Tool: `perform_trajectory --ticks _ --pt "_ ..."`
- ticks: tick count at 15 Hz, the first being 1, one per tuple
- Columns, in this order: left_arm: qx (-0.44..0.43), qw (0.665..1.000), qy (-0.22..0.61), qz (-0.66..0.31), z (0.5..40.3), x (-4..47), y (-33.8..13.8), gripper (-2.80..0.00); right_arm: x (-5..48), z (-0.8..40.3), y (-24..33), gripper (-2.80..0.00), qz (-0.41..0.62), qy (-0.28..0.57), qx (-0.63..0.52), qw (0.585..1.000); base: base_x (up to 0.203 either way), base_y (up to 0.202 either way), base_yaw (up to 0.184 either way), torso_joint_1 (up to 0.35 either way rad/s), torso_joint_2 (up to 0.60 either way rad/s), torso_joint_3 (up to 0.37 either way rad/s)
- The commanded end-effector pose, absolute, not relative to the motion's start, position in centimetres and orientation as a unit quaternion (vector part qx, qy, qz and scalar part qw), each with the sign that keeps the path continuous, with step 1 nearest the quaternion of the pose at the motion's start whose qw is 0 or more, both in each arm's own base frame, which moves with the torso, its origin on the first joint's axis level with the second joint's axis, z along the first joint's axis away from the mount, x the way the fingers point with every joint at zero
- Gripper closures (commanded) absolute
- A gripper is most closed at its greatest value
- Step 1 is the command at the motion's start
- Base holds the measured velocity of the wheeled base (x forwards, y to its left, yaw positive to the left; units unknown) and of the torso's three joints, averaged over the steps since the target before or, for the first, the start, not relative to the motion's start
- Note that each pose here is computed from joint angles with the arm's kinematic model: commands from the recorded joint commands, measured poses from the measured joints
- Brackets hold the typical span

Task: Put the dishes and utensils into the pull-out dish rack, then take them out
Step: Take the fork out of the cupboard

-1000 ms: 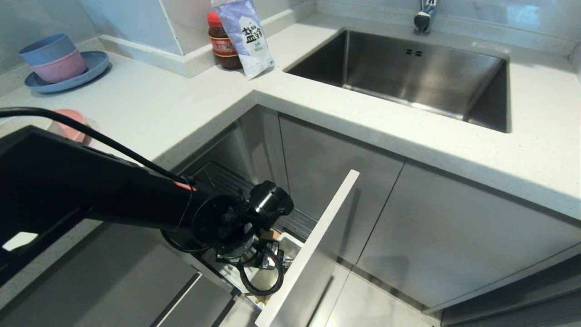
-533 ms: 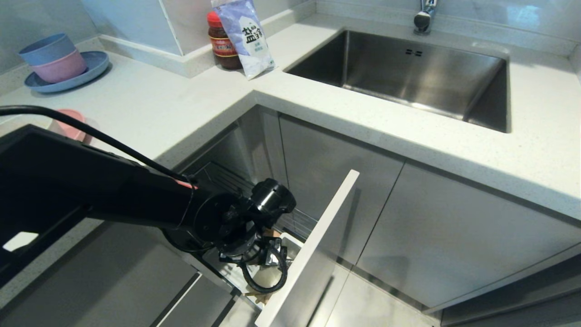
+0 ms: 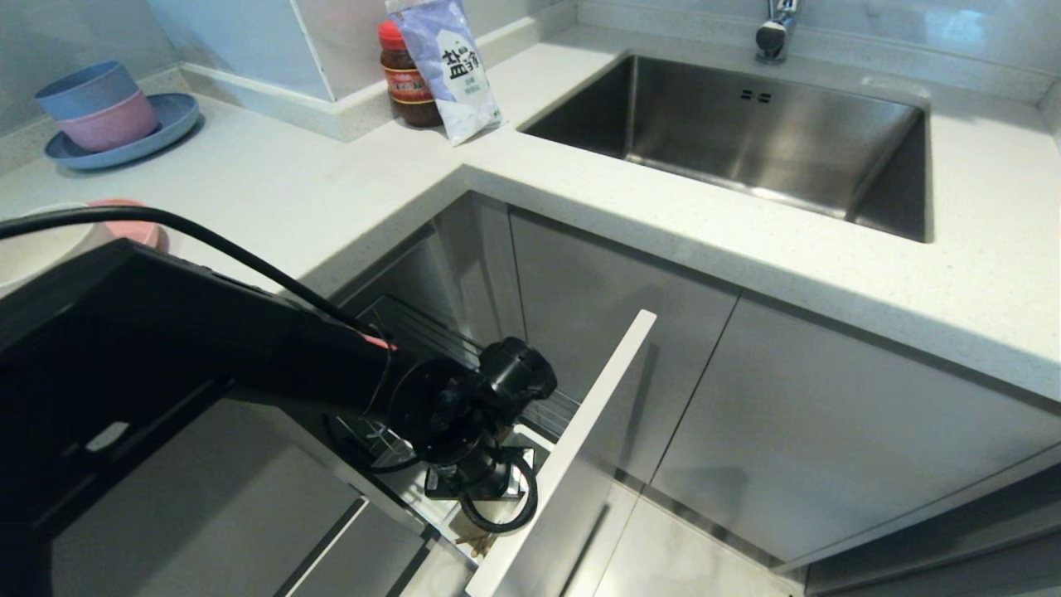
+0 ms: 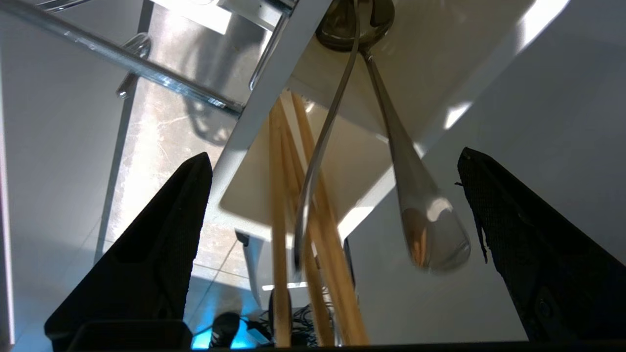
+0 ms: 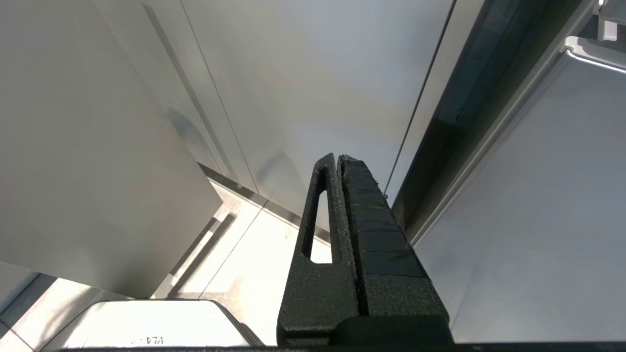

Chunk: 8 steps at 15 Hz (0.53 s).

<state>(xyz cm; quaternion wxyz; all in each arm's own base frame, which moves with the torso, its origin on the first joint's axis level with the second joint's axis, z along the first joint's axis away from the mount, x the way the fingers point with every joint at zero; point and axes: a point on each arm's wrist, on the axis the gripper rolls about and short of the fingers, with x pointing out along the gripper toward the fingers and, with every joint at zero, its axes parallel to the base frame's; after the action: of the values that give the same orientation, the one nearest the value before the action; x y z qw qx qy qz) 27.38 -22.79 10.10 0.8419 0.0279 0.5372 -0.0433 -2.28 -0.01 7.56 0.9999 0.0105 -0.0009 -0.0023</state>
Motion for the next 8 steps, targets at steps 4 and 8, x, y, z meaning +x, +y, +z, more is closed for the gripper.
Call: perform_trajectory --ticks 4,8 --pt "0.021 0.849 0.527 -0.014 10.0 28.2 -22.7 -2.8 -2.3 7.5 0.0 0.0 -0.002 -0.002 0.011 1.0 0.0 0.0 0.0 0.0 0.0 0.0" --pt "0.025 0.851 0.524 0.008 11.9 28.0 -21.8 -2.8 -2.3 7.5 0.0 0.0 -0.002 -0.002 0.011 1.0 0.0 0.0 0.0 0.0 0.0 0.0"
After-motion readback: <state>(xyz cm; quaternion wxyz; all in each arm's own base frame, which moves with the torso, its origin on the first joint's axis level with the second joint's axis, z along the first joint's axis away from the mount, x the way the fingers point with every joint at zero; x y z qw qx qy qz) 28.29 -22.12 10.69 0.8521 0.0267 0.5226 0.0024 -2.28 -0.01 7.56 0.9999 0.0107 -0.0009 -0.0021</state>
